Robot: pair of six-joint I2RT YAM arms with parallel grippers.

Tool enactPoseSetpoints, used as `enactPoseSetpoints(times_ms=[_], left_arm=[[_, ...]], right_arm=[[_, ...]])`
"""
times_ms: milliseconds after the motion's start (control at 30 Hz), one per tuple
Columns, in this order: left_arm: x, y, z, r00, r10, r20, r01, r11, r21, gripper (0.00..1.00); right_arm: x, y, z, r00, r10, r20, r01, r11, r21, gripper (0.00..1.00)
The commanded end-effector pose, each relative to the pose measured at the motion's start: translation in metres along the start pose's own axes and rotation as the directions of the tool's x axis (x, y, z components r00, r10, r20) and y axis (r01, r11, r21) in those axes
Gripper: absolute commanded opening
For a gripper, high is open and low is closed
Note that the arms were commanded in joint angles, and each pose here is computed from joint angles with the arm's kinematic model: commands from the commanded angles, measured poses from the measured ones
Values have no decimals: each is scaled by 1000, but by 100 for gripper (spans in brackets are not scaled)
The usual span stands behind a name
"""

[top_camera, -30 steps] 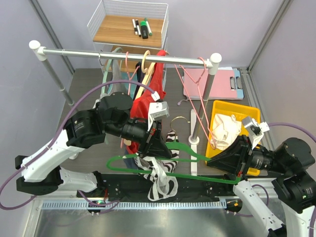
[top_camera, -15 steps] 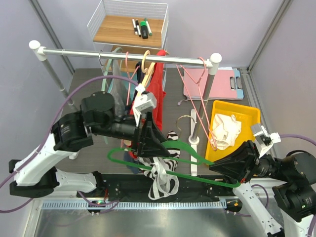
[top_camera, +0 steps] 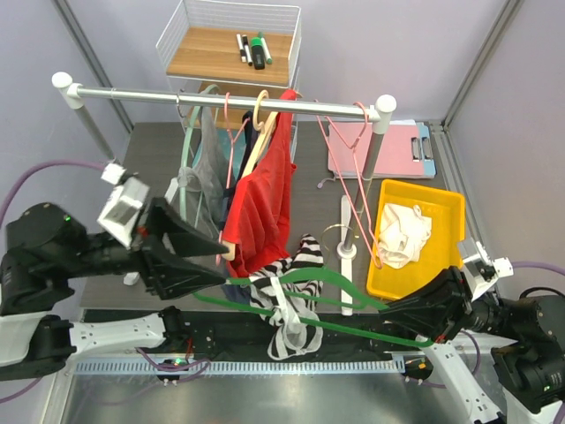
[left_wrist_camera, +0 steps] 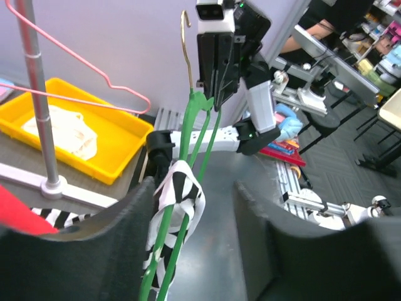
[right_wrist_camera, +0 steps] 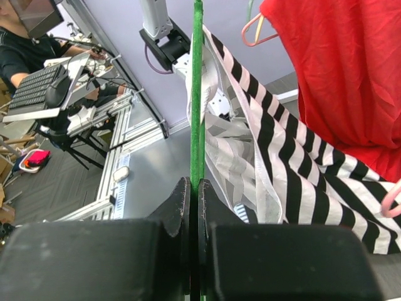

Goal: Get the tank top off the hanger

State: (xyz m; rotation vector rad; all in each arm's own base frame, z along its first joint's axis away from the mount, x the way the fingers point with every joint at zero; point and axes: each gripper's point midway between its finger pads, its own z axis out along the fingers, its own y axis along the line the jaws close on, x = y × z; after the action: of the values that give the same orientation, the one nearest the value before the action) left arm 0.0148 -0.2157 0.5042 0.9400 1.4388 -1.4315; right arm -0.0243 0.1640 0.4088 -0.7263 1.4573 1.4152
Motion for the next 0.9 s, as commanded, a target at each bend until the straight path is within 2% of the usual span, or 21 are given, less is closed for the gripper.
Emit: enactPoseSetpoints(times_ms=[0, 67, 167, 233, 333, 400, 633, 867], left_arm=[[16, 0, -8, 999, 47, -18, -46, 999, 22, 47], [25, -6, -8, 996, 83, -46, -79, 994, 81, 42], [36, 3, -5, 987, 127, -94, -122, 990, 65, 34], [45, 10, -1, 981, 135, -138, -129, 990, 53, 34], [61, 4, 7, 967, 146, -209, -120, 984, 134, 36], [74, -2, 11, 959, 146, -241, -98, 975, 200, 39], [90, -22, 4, 953, 186, -240, -89, 927, 363, 48], [98, -33, -1, 949, 207, -236, -83, 889, 449, 65]], right_arm=[[7, 29, -10, 997, -73, -7, 72, 994, -79, 1], [8, 34, -12, 998, -68, -12, 66, 993, -95, 1], [7, 42, -15, 996, -87, 0, 87, 990, -109, 1], [6, 48, -17, 996, -87, 7, 87, 989, -117, 1], [2, 52, -18, 996, -93, 16, 94, 988, -122, 1], [0, 55, -18, 995, -100, 20, 101, 987, -124, 1], [-3, 51, -15, 995, -96, 16, 97, 987, -126, 1], [-2, 45, -12, 995, -94, 12, 95, 988, -126, 1]])
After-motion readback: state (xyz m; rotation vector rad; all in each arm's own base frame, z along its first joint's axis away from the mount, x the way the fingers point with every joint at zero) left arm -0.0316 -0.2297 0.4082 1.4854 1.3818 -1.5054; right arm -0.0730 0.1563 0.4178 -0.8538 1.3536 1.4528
